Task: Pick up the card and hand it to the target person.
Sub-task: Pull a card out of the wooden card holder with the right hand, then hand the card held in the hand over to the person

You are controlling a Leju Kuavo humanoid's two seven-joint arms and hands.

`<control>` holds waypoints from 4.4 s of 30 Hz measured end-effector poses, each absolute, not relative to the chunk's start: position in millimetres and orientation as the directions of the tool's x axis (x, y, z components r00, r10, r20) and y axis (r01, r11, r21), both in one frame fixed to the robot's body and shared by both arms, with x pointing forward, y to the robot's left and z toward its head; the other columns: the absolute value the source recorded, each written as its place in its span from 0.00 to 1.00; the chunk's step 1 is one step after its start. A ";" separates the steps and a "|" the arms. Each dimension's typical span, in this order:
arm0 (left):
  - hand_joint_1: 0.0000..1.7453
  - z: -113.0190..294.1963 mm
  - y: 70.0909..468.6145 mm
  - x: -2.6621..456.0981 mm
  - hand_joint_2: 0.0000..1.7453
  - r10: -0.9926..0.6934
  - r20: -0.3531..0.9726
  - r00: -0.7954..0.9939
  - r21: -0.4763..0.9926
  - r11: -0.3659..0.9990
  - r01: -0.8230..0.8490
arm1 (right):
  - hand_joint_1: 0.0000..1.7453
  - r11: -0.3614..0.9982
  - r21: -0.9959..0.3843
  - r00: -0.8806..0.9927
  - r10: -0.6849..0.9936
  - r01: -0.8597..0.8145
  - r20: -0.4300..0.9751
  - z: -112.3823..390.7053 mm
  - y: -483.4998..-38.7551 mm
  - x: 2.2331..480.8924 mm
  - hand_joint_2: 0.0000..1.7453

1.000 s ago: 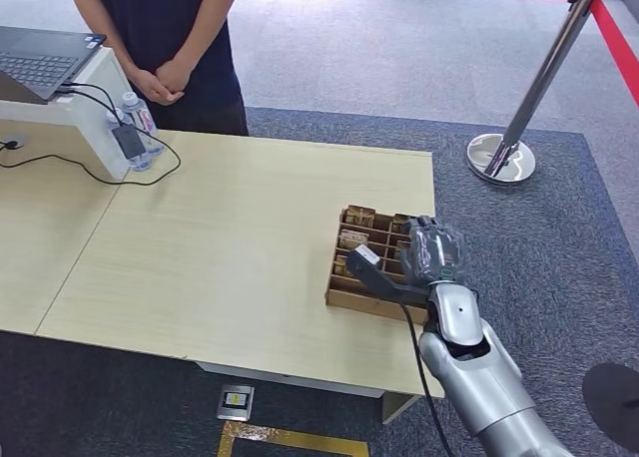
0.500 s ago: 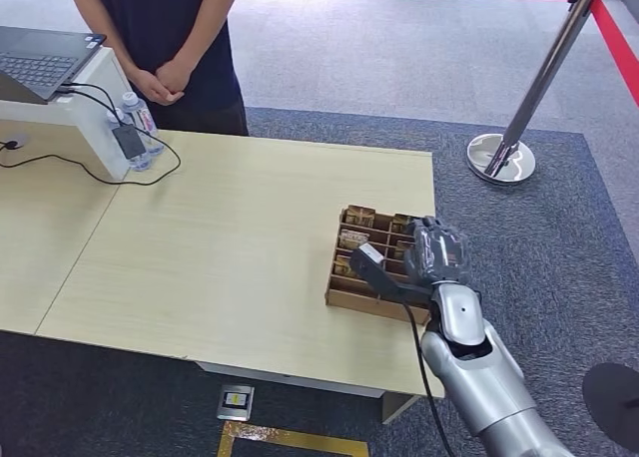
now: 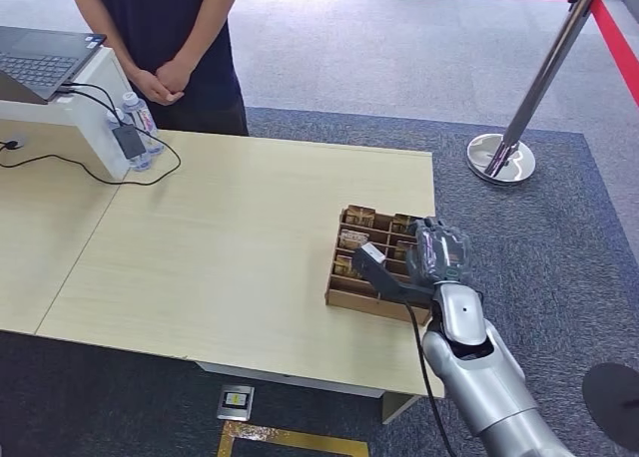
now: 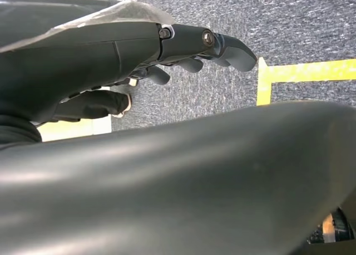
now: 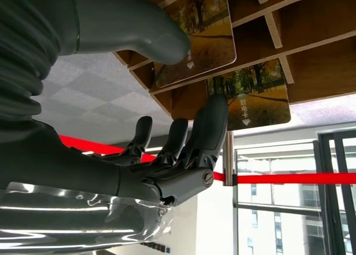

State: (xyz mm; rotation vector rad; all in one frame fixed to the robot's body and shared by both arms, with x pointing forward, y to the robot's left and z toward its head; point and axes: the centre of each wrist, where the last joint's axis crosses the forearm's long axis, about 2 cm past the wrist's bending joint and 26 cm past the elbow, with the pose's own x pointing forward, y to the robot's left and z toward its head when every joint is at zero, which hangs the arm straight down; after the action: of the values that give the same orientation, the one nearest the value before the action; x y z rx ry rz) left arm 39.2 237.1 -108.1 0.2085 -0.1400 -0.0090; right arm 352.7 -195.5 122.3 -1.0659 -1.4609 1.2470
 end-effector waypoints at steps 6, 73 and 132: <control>0.00 -108.1 237.1 39.1 0.00 -0.023 0.137 0.990 0.207 0.978 -0.006 | 0.46 0.115 -0.992 -0.210 0.972 0.047 0.102 121.8 -195.9 352.7 1.00; 0.00 -108.3 237.5 37.4 0.00 -0.003 0.147 0.989 0.205 0.978 -0.027 | 1.00 0.313 -0.923 -0.421 0.885 0.223 0.198 172.5 -205.4 322.9 1.00; 0.00 -107.6 238.3 46.3 0.00 -0.055 0.138 0.989 0.198 0.980 0.027 | 0.00 0.361 -0.920 -0.620 0.760 0.152 0.195 270.1 -56.8 404.3 1.00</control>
State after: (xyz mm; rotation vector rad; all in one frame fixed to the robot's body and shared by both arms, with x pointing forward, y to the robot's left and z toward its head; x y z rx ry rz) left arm 46.3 238.3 -107.6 0.1971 -0.1434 -0.0418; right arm 404.3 -56.8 270.1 -0.7880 -2.0056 1.2622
